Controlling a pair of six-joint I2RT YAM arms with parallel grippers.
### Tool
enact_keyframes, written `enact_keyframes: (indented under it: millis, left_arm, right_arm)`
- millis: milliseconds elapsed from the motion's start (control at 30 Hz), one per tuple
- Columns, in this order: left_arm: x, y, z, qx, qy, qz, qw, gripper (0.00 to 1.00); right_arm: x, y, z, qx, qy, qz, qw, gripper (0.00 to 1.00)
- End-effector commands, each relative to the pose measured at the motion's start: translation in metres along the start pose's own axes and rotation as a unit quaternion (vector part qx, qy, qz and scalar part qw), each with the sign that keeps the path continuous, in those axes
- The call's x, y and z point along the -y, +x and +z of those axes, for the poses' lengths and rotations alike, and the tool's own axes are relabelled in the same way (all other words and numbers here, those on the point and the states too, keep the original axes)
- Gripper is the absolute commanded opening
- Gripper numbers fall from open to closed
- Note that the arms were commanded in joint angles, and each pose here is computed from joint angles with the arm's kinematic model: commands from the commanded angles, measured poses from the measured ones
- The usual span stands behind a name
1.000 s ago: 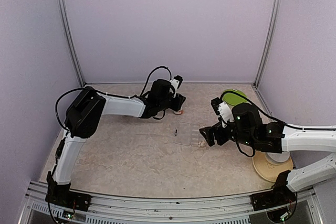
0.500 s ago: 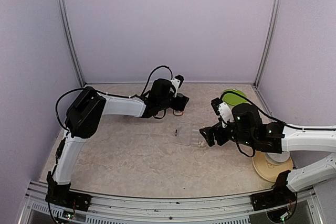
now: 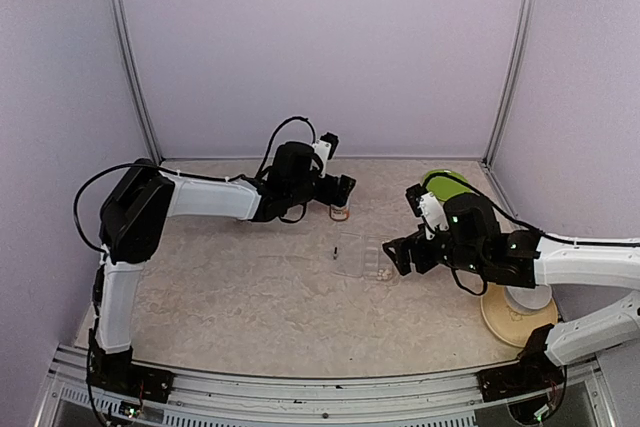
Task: Sort the pills into containers
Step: Place the pill bottle at the center of the board, then place the pill container at the center of the board.
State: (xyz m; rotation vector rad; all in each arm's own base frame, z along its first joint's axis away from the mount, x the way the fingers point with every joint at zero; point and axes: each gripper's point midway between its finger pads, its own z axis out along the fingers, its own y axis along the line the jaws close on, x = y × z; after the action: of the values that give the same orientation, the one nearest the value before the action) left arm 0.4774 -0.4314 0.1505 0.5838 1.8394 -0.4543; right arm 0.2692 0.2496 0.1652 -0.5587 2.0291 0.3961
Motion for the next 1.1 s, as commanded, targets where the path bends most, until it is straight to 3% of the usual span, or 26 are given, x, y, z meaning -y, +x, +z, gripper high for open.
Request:
enact_keyframes:
  millis: [0,333,733,1067]
  left_arm:
    - [-0.001,-0.056,-0.047,0.062,0.005,-0.045,0.997,0.99]
    - [0.034,-0.004,-0.093,0.000,0.127,-0.121,0.984,0.99]
    - [0.029,0.065,-0.090,-0.090,0.102,-0.216,0.967,0.99]
    - [0.044,0.114,-0.085,-0.136,0.136,-0.281,0.940,0.99]
  right_arm:
    - [0.007,0.004,0.006,-0.012,-0.013,0.036,0.999,1.00]
    - [0.023,0.009,0.020,-0.030,-0.052,0.107,0.992,1.00]
    - [0.035,0.023,0.038,-0.052,-0.084,0.173,0.980,1.00]
    - [0.030,0.041,0.057,-0.080,-0.099,0.202,0.971,1.00]
